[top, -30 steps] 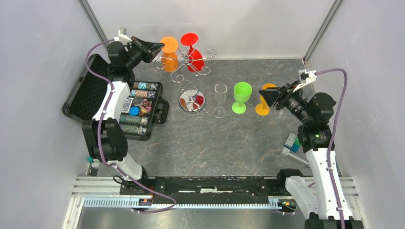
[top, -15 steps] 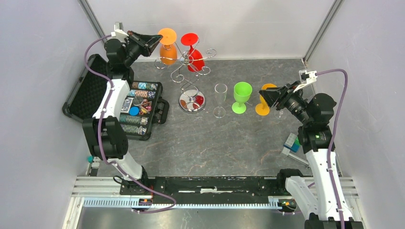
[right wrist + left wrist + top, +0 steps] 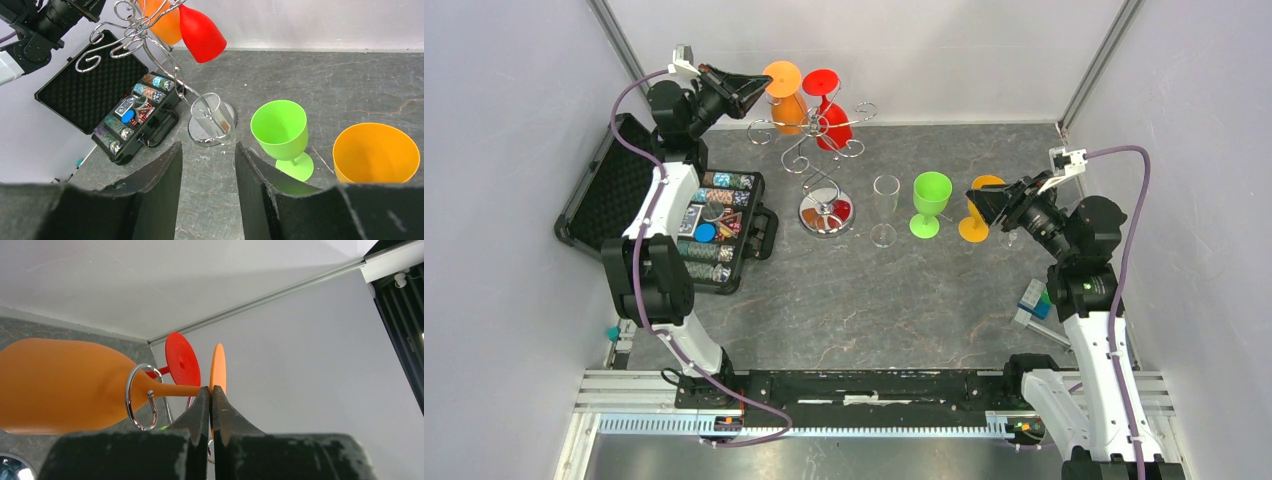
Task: Take the wine glass off the wine glass rack
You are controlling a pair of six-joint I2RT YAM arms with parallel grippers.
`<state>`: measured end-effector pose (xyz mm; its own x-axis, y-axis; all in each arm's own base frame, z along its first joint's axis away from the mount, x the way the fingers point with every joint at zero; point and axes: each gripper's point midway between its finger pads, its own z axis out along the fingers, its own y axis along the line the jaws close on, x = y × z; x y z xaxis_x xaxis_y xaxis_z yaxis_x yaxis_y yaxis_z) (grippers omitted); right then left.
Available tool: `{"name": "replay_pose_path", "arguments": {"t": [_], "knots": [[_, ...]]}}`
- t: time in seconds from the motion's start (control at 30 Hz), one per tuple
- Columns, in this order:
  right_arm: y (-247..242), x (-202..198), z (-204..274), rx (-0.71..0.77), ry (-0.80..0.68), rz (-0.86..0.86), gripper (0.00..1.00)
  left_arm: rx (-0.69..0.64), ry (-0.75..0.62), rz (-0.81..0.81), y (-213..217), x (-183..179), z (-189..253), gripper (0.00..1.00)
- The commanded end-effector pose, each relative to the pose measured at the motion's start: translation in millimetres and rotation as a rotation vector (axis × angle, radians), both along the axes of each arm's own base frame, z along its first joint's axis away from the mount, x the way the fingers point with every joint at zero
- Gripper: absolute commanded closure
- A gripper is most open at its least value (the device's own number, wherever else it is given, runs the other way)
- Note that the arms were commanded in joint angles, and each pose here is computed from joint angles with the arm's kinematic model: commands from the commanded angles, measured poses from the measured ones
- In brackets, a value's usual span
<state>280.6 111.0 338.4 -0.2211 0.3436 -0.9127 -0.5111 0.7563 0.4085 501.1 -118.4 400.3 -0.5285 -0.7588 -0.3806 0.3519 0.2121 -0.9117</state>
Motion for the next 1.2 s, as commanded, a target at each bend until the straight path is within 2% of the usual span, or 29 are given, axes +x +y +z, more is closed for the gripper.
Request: {"name": "replay_pose_path", "arguments": {"t": [0.0, 0.37, 0.67, 0.73, 0.97, 1.07, 1.17], "knots": [[-1, 0, 10, 0.008, -0.041, -0.01, 0.52, 0.022, -0.074, -0.066, -9, -34, 35, 0.98], [0, -1, 11, 0.006, -0.045, -0.007, 0.52, 0.129, -0.035, 0.024, 4, -47, 32, 0.98], [0, -3, 12, 0.003, -0.051, -0.007, 0.45, 0.229, -0.011, 0.184, 28, -57, 32, 0.98], [0, -3, 12, 0.001, -0.051, -0.006, 0.42, 0.257, 0.0, 0.231, 36, -59, 32, 0.98], [10, -24, 31, -0.082, -0.204, 0.089, 0.09, 0.409, -0.027, 0.418, 78, -82, 56, 0.98], [15, -30, 37, -0.075, -0.236, 0.126, 0.02, 0.421, -0.078, 0.436, 82, -99, 79, 0.98], [20, -34, 40, -0.046, -0.251, 0.157, 0.02, 0.411, -0.153, 0.404, 72, -119, 105, 0.98]]}}
